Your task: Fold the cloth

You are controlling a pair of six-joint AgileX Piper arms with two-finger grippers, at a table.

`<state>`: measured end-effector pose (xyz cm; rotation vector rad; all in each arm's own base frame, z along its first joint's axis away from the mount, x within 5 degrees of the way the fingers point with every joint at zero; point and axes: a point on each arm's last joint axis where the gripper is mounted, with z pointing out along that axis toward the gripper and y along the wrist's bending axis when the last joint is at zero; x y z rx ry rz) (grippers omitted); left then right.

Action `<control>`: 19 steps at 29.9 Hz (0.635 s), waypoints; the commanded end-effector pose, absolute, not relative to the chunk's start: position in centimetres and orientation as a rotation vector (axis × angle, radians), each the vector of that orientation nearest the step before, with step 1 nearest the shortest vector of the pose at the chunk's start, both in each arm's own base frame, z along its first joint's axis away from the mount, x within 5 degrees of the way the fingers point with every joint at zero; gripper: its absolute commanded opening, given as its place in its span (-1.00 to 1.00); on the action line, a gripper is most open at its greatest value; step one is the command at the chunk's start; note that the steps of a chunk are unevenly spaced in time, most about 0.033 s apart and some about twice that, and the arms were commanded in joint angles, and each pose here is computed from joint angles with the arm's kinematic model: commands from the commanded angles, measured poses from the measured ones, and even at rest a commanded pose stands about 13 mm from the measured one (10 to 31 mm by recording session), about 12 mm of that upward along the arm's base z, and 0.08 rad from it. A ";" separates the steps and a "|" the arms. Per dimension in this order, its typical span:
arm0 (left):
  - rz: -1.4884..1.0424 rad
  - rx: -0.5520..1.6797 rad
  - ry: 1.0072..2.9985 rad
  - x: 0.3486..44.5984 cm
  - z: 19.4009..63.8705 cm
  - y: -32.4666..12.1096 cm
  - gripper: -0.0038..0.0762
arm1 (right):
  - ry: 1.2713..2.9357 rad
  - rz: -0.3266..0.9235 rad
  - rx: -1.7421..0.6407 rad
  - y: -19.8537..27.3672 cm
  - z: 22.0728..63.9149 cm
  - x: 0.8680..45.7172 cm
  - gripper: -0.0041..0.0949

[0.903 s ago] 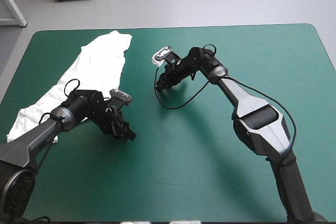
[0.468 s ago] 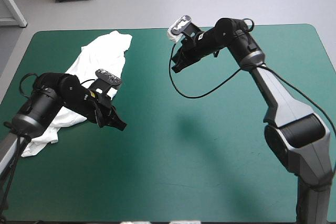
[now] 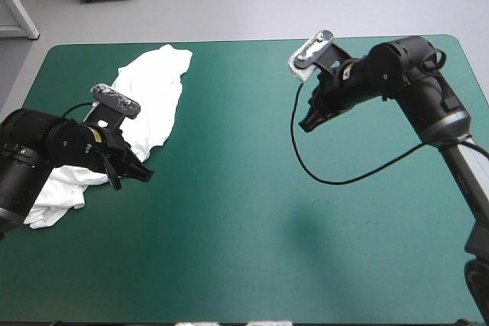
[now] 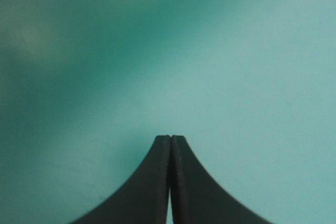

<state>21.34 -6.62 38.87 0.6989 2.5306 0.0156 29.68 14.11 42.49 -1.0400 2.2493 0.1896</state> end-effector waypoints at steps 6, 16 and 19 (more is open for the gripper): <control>0.378 0.567 2.416 25.8 42.7 -5.5 -0.74 | 2.218 0.090 -0.877 10.4 46.1 23.8 -0.95; 0.496 0.491 2.410 31.7 40.5 -4.5 0.38 | 2.135 0.057 -0.792 8.2 48.7 19.4 -0.79; 0.391 0.406 2.513 34.1 38.1 -3.1 0.38 | 2.147 0.018 -0.770 7.5 48.4 18.7 -0.51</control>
